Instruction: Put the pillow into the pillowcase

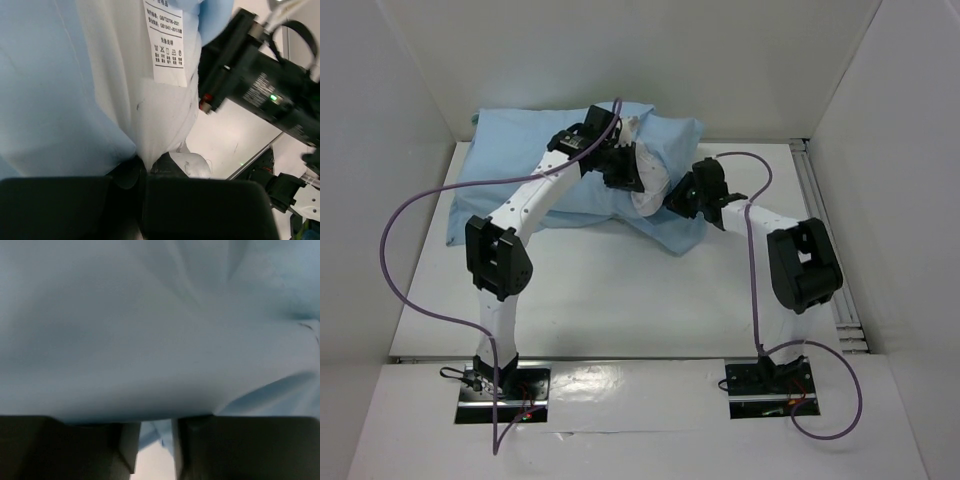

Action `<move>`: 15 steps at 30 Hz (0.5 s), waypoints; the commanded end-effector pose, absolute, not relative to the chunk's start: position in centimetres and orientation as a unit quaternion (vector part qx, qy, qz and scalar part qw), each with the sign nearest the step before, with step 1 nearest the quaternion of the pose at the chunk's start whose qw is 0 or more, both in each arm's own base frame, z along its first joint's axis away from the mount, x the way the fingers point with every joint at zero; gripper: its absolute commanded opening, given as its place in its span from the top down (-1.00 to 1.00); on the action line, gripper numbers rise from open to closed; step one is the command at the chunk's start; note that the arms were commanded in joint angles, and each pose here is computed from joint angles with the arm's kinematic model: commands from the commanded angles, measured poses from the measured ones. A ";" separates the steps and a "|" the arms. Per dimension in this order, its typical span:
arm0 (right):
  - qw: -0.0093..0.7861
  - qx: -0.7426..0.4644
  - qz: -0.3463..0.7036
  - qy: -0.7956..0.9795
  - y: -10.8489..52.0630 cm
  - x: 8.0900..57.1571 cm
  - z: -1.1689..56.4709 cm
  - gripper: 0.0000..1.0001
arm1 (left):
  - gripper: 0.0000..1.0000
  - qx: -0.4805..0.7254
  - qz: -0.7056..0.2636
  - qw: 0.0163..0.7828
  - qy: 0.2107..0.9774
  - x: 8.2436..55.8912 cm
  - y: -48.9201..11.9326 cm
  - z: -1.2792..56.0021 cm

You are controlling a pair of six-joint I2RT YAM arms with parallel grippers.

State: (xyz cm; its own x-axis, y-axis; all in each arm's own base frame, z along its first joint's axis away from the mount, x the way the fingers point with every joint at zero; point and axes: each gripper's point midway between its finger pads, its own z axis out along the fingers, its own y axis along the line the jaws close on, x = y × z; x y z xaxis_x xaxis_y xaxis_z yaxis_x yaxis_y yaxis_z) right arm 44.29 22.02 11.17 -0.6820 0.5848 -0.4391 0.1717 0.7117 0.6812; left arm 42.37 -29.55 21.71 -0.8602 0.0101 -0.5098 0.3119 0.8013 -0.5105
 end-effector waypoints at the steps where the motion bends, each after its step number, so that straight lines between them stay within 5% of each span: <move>1: 0.390 0.238 0.325 0.828 22.5 49.0 13.6 0.25 | 1.00 0.096 -0.349 0.287 0.887 43.3 -30.6 26.0; 15: 0.446 0.302 0.344 0.769 18.7 50.1 15.4 -0.21 | 1.00 0.091 -0.342 0.282 0.892 43.7 -29.3 25.1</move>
State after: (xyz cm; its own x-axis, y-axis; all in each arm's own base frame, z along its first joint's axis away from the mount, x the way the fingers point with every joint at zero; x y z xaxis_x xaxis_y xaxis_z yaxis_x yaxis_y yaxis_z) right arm 48.62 19.60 10.12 -0.5532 0.7070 -0.4406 0.2508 0.6457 0.7212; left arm 42.71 -29.16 22.33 -0.8612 0.0000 -0.5083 0.3125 0.7887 -0.5294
